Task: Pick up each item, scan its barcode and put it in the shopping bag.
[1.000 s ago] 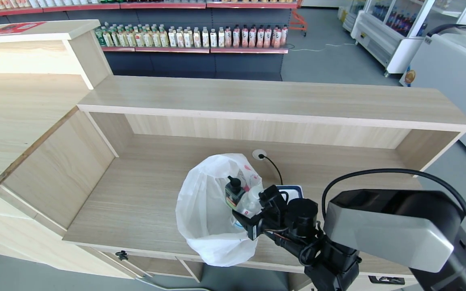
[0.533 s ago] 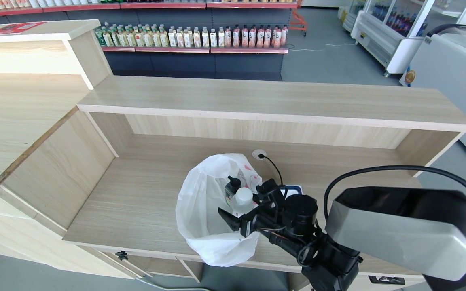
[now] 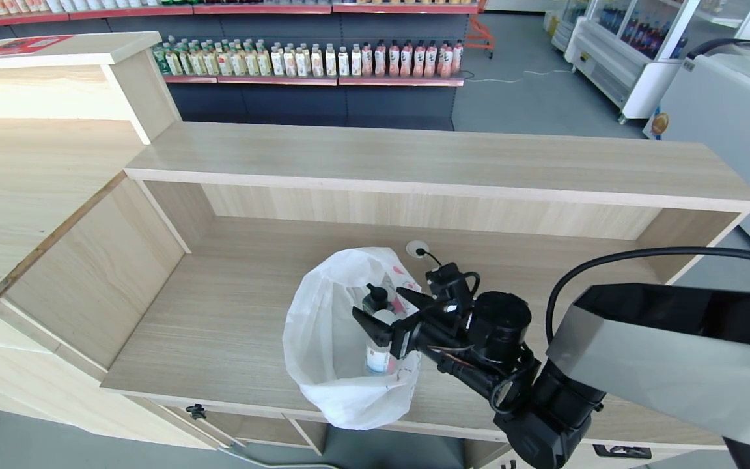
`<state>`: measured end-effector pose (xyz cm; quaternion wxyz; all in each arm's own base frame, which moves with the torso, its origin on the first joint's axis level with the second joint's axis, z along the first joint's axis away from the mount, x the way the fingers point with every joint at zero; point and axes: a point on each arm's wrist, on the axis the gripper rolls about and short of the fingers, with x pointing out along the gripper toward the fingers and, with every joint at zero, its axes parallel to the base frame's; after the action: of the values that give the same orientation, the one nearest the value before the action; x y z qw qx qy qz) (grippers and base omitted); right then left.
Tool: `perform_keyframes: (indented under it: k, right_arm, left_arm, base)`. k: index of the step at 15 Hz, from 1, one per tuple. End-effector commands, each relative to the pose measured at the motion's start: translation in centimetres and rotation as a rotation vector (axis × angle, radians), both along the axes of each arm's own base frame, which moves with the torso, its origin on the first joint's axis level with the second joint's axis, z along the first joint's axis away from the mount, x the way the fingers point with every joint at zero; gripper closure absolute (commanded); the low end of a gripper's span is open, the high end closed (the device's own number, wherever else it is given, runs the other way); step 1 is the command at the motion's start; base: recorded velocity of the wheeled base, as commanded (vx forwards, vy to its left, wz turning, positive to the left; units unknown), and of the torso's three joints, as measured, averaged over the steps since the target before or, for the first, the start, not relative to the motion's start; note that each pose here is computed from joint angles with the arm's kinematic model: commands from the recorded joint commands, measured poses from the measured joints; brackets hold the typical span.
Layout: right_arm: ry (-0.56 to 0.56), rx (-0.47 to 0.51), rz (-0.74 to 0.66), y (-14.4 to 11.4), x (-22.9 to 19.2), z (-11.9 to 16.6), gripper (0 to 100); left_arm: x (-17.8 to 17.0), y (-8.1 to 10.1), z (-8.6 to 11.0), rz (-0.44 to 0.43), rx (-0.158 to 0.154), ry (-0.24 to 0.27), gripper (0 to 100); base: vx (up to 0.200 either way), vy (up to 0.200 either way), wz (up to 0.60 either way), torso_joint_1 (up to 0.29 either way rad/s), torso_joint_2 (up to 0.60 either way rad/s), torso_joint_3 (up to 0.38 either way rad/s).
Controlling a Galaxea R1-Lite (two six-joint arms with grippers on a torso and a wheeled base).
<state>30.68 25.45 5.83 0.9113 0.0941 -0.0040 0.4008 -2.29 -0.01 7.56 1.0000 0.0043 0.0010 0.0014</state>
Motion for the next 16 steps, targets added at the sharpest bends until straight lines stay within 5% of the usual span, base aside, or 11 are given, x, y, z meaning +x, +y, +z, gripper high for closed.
perform_keyframes:
  k: [1,9,16]
  right_arm:
    - [-0.018,0.020,-0.031,-1.2,0.4,1.3,0]
    - [-0.063,0.008,-0.215,-11.0,-4.7,7.7,0]
    - [-0.025,-0.132,-0.517,-17.9,-13.0,7.3,0]
  left_arm:
    - [0.0,0.0,0.0,0.000,-0.002,0.000,0]
    - [0.0,0.0,0.0,0.000,-0.002,0.000,0]
    - [0.0,0.0,0.0,-0.001,-0.002,0.000,0]
  base:
    - [0.000,0.000,0.00,0.000,0.00,0.000]
    - [0.000,0.000,0.00,0.000,0.00,0.000]
    - [0.000,0.000,0.00,0.000,0.00,0.000]
